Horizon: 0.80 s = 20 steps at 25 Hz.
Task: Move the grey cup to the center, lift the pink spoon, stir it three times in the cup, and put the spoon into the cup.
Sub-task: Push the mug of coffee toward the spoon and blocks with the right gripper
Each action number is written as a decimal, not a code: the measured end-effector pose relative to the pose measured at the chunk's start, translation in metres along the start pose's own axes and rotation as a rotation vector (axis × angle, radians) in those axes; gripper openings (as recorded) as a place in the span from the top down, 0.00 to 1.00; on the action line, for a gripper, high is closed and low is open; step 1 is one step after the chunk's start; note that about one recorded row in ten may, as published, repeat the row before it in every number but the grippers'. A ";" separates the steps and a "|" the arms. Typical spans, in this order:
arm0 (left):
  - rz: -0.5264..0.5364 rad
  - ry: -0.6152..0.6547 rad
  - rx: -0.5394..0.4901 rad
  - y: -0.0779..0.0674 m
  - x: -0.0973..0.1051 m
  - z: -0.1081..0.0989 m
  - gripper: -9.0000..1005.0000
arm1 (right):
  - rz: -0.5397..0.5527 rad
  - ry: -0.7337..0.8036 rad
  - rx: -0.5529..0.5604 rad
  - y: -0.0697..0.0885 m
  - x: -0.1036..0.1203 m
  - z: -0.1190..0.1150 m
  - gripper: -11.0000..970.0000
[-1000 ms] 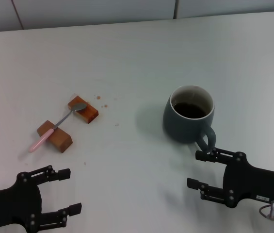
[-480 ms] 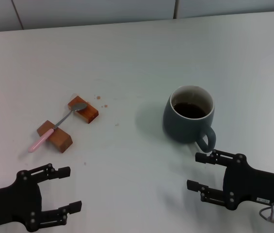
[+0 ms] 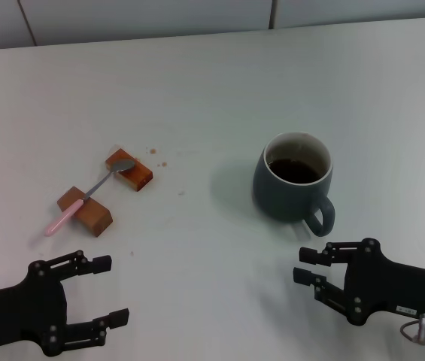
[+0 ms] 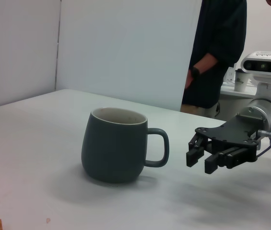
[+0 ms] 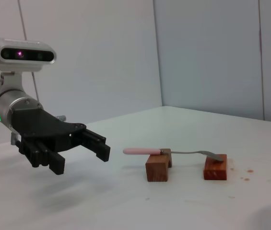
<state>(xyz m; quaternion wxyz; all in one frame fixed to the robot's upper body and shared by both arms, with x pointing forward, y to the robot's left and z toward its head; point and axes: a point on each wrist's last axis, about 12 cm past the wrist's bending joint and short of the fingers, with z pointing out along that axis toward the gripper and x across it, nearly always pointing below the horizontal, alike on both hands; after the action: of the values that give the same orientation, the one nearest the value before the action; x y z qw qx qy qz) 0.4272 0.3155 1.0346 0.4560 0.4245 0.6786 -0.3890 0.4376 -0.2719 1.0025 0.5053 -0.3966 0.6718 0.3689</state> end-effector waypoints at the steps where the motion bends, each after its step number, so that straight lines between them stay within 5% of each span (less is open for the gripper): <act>1: 0.000 0.000 0.000 0.000 0.000 0.000 0.22 | 0.000 -0.001 0.001 0.000 0.000 0.000 0.55; 11: 0.003 -0.002 -0.005 0.000 0.000 -0.001 0.22 | -0.060 -0.073 0.009 0.002 -0.006 -0.003 0.94; 14: 0.003 -0.003 -0.006 0.000 0.000 -0.001 0.22 | -0.114 -0.154 0.053 0.004 -0.012 -0.010 0.97; 18: 0.004 -0.003 -0.006 0.001 0.000 -0.001 0.22 | -0.176 -0.292 0.238 0.002 -0.019 -0.027 0.99; 19: 0.004 -0.003 -0.006 0.001 0.000 -0.001 0.22 | -0.213 -0.351 0.395 -0.002 -0.020 -0.035 0.99; 20: 0.005 -0.003 -0.006 0.001 0.000 -0.001 0.22 | -0.213 -0.351 0.395 -0.002 -0.020 -0.035 0.99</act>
<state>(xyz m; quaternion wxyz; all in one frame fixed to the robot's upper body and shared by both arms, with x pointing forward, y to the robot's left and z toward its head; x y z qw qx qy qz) 0.4276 0.3161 1.0352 0.4593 0.4241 0.6780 -0.3865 0.4296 -0.3012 1.0293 0.7173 -0.2891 0.5873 0.2388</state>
